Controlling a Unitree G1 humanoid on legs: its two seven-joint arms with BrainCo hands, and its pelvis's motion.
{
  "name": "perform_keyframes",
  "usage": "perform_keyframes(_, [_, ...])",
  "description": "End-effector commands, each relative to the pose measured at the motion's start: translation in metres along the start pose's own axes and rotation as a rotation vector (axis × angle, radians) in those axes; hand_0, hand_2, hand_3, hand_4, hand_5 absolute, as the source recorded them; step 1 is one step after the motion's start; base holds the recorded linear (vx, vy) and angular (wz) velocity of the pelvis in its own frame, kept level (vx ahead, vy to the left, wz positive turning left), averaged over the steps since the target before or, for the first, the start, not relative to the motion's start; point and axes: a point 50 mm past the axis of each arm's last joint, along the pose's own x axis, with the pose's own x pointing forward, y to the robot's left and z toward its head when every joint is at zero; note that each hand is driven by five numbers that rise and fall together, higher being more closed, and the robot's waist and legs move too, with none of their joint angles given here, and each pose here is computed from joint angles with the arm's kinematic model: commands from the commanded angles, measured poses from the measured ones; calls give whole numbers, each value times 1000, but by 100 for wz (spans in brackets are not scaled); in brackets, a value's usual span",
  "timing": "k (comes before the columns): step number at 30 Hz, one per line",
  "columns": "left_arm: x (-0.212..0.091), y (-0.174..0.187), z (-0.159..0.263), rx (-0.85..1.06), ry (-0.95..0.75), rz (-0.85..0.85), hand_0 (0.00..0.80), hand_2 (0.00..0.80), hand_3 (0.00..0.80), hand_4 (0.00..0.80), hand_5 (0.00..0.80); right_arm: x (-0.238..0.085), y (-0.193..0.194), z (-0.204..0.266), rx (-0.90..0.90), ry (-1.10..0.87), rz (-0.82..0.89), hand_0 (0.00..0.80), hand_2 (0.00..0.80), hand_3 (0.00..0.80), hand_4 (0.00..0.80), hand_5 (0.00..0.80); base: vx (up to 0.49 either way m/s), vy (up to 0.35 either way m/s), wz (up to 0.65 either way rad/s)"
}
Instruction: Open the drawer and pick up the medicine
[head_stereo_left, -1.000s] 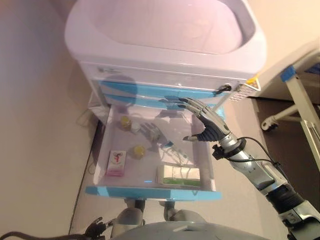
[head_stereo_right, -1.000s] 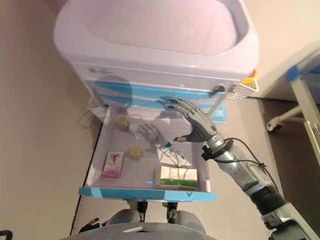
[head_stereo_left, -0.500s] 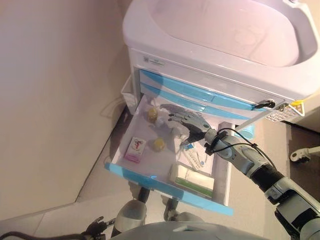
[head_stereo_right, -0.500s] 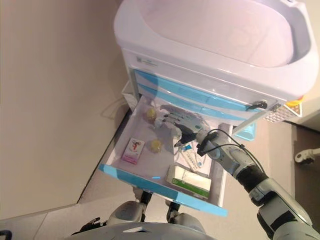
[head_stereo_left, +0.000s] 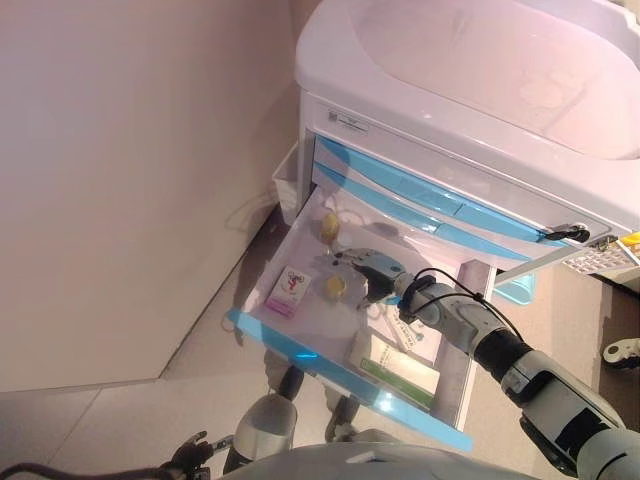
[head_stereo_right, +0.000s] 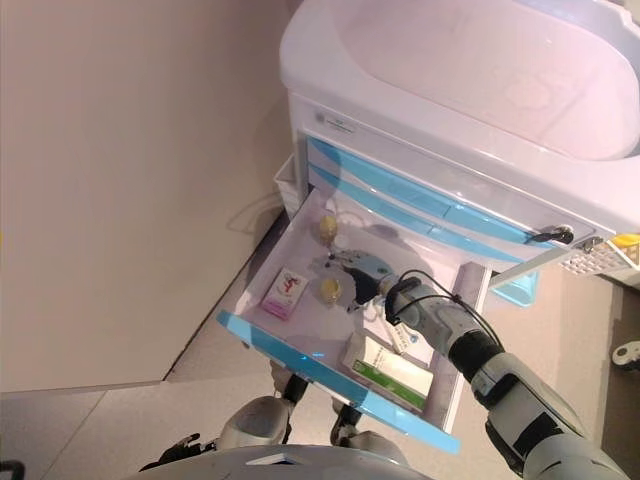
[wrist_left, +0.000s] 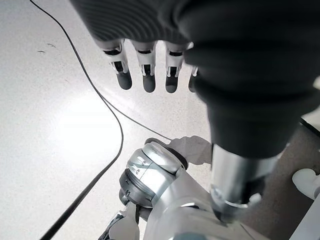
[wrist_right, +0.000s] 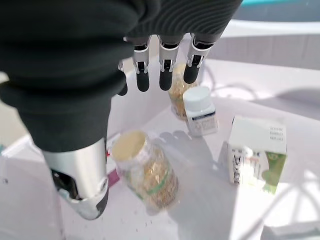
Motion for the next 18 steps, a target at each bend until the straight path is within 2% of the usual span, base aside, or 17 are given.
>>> perform_keyframes(1, [-1, -2, -9, 50, 26, -14, 0, 0, 0, 0, 0, 11, -6, 17, -39, -77, -42, 0, 0, 0, 0, 0, 20, 1, 5])
perform_keyframes(18, [-1, -12, -10, 84, 17, -46, 0, 0, 0, 0, 0, 16, 6, 11, -55, -4, -61, 0, 0, 0, 0, 0, 7, 6, 5])
